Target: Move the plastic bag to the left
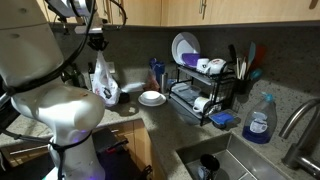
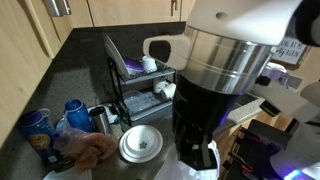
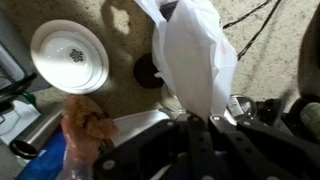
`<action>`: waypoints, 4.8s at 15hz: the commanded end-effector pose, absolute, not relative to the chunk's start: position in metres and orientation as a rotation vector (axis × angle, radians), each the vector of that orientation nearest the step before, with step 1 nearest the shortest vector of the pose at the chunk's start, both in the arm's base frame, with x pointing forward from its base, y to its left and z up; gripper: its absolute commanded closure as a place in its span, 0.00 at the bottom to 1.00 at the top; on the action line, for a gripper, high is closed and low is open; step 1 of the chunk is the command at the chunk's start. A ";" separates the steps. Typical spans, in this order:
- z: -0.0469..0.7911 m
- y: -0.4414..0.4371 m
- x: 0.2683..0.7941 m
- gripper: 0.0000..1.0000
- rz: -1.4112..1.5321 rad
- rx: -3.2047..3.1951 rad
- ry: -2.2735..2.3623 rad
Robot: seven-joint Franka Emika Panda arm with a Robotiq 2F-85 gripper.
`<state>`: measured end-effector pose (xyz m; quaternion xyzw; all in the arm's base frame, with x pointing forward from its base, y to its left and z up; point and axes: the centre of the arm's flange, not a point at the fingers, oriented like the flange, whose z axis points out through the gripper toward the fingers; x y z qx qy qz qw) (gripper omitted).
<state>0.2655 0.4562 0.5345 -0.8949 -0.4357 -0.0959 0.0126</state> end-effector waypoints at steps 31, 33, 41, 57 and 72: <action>0.510 0.492 0.225 1.00 -0.058 -2.304 -1.702; 0.508 0.491 0.227 1.00 -0.050 -2.303 -1.698; 0.501 0.488 0.233 0.57 -0.020 -2.324 -1.680; 0.493 0.411 0.310 0.00 -0.135 -2.965 -1.315; 0.446 0.295 0.359 0.00 -0.049 -3.480 -0.478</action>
